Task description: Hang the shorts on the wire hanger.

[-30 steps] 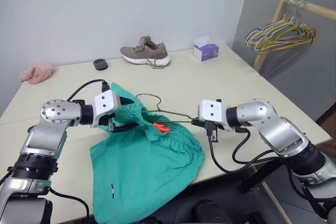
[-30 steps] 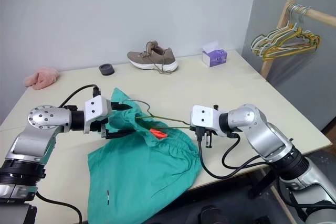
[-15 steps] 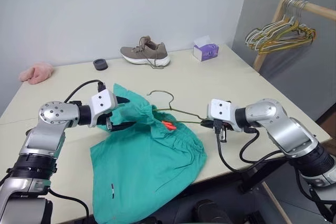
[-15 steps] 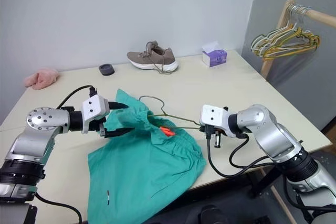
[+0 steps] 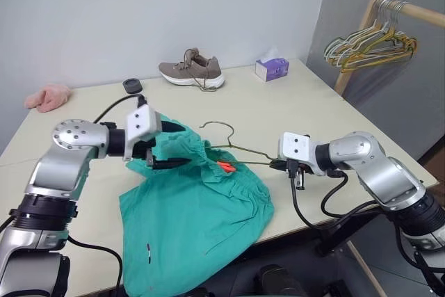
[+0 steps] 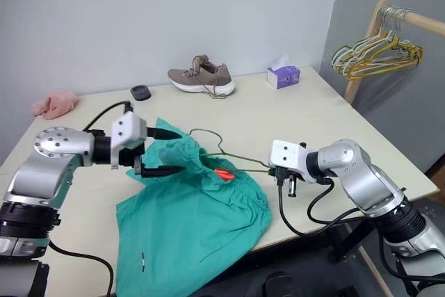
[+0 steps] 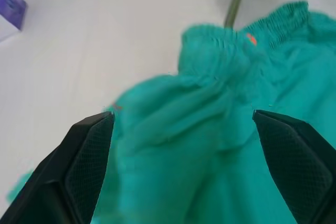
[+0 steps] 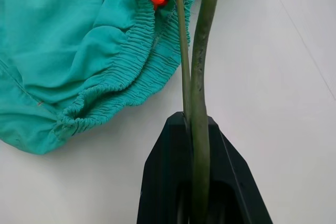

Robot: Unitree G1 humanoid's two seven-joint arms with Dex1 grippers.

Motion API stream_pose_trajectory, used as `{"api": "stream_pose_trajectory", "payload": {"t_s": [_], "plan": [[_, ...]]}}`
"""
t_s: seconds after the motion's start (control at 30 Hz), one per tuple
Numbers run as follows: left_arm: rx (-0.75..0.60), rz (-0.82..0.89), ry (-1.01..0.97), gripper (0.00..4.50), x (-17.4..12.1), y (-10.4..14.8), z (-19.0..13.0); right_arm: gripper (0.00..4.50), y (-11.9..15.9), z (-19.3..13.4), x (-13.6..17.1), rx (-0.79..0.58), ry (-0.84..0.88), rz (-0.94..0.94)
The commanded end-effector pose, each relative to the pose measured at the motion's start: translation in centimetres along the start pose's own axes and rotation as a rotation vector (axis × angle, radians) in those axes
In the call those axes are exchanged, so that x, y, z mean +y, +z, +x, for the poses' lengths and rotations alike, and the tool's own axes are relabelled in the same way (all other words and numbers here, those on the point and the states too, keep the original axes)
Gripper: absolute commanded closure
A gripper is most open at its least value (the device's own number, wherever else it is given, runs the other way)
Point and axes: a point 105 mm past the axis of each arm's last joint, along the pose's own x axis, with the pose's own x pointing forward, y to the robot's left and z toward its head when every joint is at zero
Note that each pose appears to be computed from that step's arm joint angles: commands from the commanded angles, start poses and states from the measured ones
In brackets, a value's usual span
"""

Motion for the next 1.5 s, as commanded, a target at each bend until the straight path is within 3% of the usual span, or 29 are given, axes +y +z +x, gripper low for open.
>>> {"api": "stream_pose_trajectory", "payload": {"t_s": [0.03, 0.13, 0.23, 0.63, 0.67, 0.8, 0.9, 1.0, 1.13, 1.27, 1.5], "plan": [[0.023, 0.054, 0.005, 0.04, 0.3, -0.1, 0.0, 4.5, 2.5, -0.8, -0.4, -0.061, -0.02, -0.074], [0.034, 0.055, 0.006, 0.04, 0.4, -0.5, 0.1, 4.5, 3.0, -0.9, -0.3, -0.075, -0.011, -0.073], [0.037, 0.049, 0.019, 0.6, 0.7, -0.8, 0.0, 4.5, 3.2, -1.0, -0.2, -0.082, -0.006, -0.073], [-0.017, -0.006, -0.004, 4.35, 0.1, -0.3, 0.2, 4.5, 3.7, -0.8, 0.0, -0.103, 0.016, -0.112], [-0.021, -0.013, -0.008, 4.45, 0.1, -0.3, 0.1, 4.5, 3.7, -0.7, 0.1, -0.103, 0.021, -0.128], [-0.027, -0.032, -0.025, 4.45, -0.2, -0.1, 0.0, 4.5, 3.4, -0.6, 0.3, -0.106, 0.041, -0.156], [-0.018, -0.037, -0.033, 4.5, -0.4, -0.3, -0.2, 3.8, 2.6, -0.7, 0.0, -0.092, 0.031, -0.17], [-0.013, -0.038, -0.034, 4.5, -0.4, -0.4, -0.3, 2.77, 1.3, -1.3, -0.9, -0.046, 0.017, -0.182], [-0.01, -0.044, -0.03, 4.5, -0.5, -0.4, -0.3, 1.36, -3.2, -3.9, -3.1, 0.128, -0.042, -0.144], [-0.009, -0.051, -0.017, 4.5, -0.4, -0.6, -0.5, 0.01, -5.7, -5.9, 0.1, 0.179, 0.108, -0.008], [-0.032, -0.082, -0.005, 4.5, -0.2, -0.4, -0.8, 0.01, -3.7, -3.6, 4.1, -0.018, 0.121, 0.237]]}}
